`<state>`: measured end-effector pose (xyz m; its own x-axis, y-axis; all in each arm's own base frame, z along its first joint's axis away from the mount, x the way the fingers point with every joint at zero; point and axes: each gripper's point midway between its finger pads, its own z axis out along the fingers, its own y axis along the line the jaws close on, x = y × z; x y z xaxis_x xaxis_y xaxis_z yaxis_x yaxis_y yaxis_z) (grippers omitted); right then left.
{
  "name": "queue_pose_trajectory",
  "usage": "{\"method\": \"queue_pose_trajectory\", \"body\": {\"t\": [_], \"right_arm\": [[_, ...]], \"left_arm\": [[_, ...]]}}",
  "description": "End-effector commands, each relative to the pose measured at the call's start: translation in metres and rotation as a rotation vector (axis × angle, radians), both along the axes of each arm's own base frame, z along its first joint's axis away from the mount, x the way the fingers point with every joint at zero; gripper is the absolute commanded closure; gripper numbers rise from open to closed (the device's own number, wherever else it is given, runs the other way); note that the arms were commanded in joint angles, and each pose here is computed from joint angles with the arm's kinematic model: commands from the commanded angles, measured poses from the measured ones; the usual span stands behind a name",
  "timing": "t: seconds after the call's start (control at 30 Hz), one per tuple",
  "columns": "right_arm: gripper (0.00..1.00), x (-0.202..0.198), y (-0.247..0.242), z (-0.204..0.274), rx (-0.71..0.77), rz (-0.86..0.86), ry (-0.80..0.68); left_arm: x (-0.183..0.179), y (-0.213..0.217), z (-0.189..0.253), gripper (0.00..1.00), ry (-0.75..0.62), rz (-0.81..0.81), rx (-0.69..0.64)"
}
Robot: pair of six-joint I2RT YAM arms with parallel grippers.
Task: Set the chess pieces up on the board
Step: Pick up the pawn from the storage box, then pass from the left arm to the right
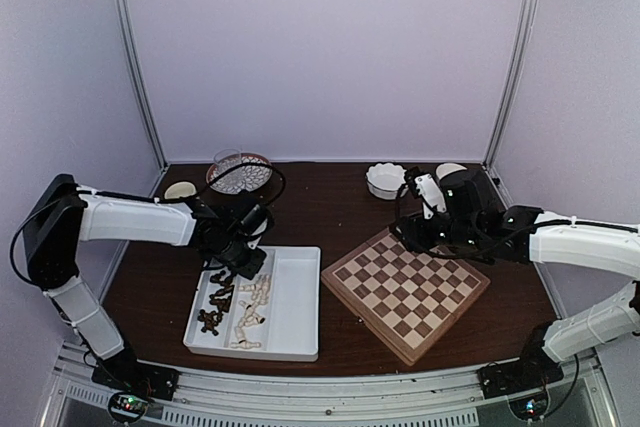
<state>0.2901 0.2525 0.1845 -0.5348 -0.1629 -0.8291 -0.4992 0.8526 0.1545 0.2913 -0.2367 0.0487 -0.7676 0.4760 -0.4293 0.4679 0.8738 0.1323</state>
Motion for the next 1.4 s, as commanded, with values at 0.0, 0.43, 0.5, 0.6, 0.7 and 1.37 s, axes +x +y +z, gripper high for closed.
{"method": "queue_pose_trajectory", "body": {"t": [0.0,0.43,0.5,0.6,0.7,1.37], "right_arm": [[0.48,-0.012,0.024,0.022,0.107,0.102,0.003],[0.49,-0.008,0.109,0.015,0.263,0.289,0.197],[0.50,-0.007,0.117,0.009,0.239,0.298,0.216],[0.48,-0.009,0.127,0.008,0.274,0.349,0.209],[0.47,-0.016,0.138,0.008,0.348,0.397,0.245],[0.54,-0.046,0.144,0.011,0.466,0.523,0.325]], "left_arm": [[-0.003,-0.031,0.038,0.84,-0.133,-0.110,-0.137],[-0.055,-0.104,0.093,0.84,-0.372,-0.505,-0.445],[-0.059,-0.108,0.093,0.84,-0.393,-0.539,-0.465],[-0.061,-0.116,0.098,0.84,-0.420,-0.571,-0.500],[-0.061,-0.130,0.111,0.84,-0.430,-0.603,-0.546],[-0.069,-0.148,0.115,0.83,-0.475,-0.692,-0.528]]}}
